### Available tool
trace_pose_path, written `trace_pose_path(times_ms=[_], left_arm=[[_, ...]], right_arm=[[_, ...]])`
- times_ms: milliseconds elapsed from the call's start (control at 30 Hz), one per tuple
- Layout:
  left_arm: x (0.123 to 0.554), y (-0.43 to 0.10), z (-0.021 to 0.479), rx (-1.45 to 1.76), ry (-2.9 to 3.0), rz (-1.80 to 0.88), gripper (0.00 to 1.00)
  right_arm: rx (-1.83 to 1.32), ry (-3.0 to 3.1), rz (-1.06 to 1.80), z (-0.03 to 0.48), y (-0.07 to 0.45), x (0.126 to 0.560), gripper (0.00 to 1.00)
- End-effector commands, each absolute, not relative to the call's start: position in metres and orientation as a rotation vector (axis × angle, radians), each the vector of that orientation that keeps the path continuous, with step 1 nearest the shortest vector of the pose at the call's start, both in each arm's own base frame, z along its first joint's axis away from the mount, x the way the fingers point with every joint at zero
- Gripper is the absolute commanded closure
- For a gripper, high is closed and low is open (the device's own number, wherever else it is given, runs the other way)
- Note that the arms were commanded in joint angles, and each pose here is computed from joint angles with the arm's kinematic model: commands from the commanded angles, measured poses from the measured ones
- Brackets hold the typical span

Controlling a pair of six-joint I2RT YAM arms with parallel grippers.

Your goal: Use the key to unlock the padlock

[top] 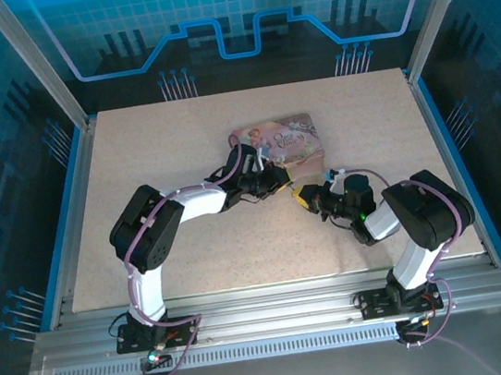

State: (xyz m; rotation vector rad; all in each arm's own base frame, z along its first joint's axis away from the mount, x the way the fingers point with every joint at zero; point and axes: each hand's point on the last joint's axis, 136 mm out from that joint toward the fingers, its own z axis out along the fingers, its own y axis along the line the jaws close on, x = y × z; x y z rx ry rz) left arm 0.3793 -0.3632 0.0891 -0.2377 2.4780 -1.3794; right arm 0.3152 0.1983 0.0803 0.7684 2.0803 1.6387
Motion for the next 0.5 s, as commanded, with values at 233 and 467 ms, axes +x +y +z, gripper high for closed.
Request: trace_pose_path(times_ms=[233, 467], left_arm=[[0.3728, -0.3712, 0.1165, -0.215, 2.442, -1.506, 0.90], [0.3725, -0.3713, 0.1141, -0.218, 2.443, -1.507, 0.90]], right_arm=[[0.724, 2.003, 1.663, 0.0991, 0.2033, 0.3286, 1.00], [0.720, 1.989, 1.665, 0.1025, 0.2023, 0.3284, 1.00]])
